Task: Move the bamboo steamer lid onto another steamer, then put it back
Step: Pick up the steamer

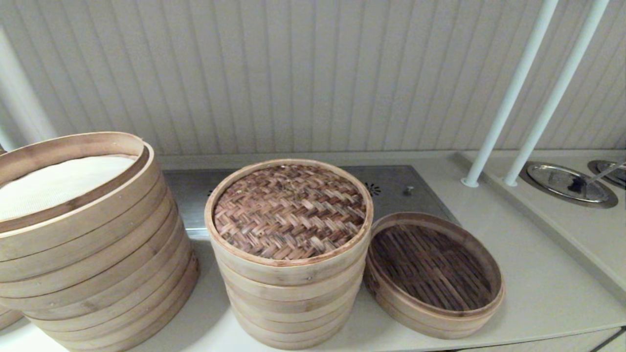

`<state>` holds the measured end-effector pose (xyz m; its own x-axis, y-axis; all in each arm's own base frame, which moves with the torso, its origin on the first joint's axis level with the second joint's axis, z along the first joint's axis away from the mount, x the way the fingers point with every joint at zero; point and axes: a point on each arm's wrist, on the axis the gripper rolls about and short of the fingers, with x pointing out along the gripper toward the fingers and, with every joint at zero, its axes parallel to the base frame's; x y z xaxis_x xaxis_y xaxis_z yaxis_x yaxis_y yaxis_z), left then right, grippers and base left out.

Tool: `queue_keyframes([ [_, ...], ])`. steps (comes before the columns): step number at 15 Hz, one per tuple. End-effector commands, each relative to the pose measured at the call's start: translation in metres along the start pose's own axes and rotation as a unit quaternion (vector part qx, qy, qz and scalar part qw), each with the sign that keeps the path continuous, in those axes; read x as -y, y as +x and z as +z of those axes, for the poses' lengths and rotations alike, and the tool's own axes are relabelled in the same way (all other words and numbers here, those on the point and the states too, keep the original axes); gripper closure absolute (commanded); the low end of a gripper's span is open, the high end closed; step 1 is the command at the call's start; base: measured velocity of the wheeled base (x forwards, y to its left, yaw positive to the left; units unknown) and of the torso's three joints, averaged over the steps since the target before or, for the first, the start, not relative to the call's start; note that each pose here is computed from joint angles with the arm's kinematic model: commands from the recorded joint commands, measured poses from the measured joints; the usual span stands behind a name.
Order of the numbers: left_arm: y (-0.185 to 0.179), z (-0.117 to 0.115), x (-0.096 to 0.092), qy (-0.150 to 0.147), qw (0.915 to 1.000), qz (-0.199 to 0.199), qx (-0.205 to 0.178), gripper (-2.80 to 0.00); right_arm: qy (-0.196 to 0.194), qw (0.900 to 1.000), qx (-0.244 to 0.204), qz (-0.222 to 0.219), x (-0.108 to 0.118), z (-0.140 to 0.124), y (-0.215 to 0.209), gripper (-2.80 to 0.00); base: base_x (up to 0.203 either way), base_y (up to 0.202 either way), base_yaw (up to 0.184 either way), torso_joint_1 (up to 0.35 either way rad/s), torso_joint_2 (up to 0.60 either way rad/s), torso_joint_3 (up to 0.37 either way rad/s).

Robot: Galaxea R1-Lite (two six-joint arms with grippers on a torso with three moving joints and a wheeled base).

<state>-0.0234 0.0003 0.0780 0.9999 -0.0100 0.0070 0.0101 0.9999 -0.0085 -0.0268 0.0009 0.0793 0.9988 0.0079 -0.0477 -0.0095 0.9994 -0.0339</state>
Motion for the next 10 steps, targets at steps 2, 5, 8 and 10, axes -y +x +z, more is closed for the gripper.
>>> queue_keyframes([
  [2, 0.0000, 0.0001, 0.0000, 0.000, 1.0000, 0.000, 0.000, 0.00, 0.000, 1.000, 0.019, -0.015, 0.0006, -0.0035, 0.0042, 0.00, 0.000, 0.000, 0.000, 0.000, 0.00, 0.000],
  [5, 0.0000, -0.0001, 0.0000, 0.000, 1.0000, 0.000, 0.000, 0.00, 0.001, 1.000, 0.018, -0.015, 0.0006, -0.0037, 0.0042, 0.00, 0.000, 0.000, 0.000, 0.000, 0.00, 0.000],
  [8, 0.0000, 0.0001, 0.0000, 0.000, 1.0000, 0.000, 0.000, 0.00, 0.002, 1.000, 0.020, -0.015, 0.0006, -0.0035, 0.0041, 0.00, 0.000, 0.000, 0.000, 0.000, 0.00, 0.000],
  [10, 0.0000, -0.0001, 0.0000, 0.000, 1.0000, 0.000, 0.000, 0.00, 0.003, 1.000, 0.020, -0.015, 0.0006, -0.0035, 0.0041, 0.00, 0.000, 0.000, 0.000, 0.000, 0.00, 0.000],
])
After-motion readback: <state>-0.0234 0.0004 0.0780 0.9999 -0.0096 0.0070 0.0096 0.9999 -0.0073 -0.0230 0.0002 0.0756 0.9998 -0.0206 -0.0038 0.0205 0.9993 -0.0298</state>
